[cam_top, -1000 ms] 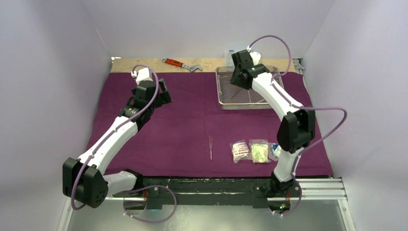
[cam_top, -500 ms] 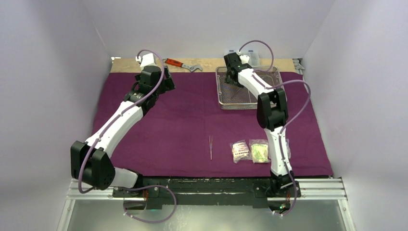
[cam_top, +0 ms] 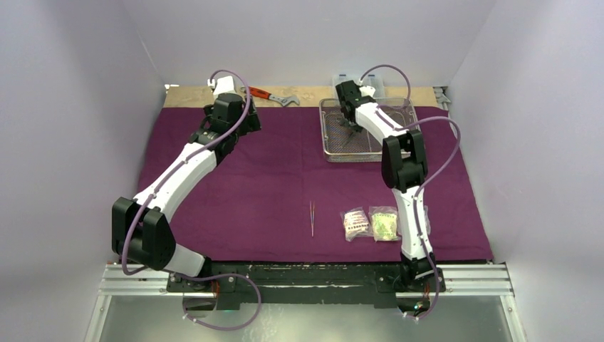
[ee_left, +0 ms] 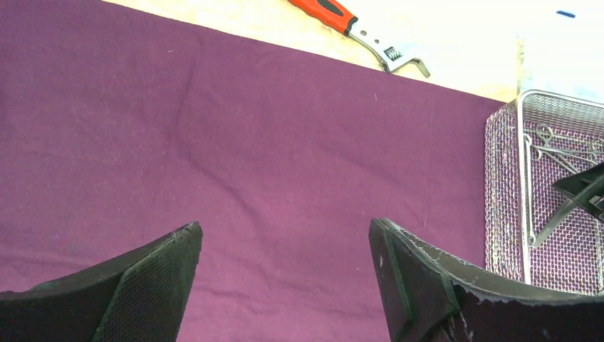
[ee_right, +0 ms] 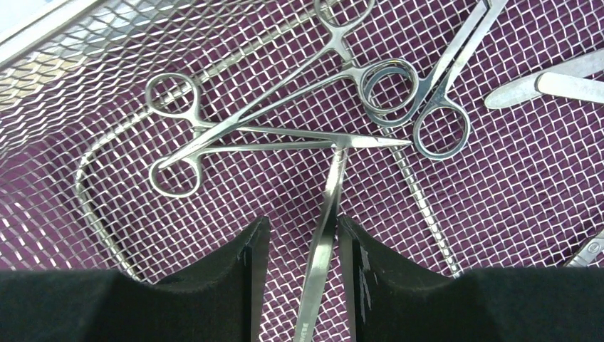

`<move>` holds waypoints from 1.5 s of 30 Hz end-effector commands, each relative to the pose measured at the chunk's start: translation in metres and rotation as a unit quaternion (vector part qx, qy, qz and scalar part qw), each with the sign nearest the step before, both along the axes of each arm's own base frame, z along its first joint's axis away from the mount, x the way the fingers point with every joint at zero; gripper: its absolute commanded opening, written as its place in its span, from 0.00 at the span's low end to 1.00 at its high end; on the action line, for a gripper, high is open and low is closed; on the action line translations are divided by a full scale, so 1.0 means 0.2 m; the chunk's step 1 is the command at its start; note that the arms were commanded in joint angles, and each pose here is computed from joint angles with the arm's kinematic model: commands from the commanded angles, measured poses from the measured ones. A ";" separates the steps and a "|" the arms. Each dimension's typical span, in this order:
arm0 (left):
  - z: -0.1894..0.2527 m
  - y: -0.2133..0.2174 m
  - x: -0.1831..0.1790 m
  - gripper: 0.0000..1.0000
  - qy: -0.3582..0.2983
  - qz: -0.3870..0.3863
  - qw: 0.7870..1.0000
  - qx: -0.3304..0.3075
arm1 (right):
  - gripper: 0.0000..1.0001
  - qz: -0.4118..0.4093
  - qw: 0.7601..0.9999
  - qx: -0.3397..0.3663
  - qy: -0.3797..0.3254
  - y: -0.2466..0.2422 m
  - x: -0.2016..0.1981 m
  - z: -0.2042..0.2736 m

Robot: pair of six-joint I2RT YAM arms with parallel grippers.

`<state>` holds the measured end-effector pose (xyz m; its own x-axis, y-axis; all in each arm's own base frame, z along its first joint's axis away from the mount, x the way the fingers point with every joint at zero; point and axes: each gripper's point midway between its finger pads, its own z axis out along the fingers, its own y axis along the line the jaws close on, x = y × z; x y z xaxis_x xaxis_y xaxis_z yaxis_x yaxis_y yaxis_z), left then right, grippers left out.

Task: Open and lay out the surgical kit
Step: Pick up the medical item from the container, then place the medical item in the surgical kit.

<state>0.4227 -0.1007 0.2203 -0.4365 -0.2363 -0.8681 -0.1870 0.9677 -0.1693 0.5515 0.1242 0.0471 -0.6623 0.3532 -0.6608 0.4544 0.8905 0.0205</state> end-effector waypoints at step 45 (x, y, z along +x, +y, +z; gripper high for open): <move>0.45 -0.75 -0.08 0.85 -0.042 -0.359 0.902 -0.234 | 0.00 0.375 0.809 0.312 -0.327 0.72 -0.45 1.44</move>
<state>0.4192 -0.2150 0.2832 -0.5208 -0.2629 -0.8122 0.3350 0.8122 -0.4777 0.4986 0.2086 0.2656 -0.4724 0.4309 -0.7689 -0.1611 0.8154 0.5560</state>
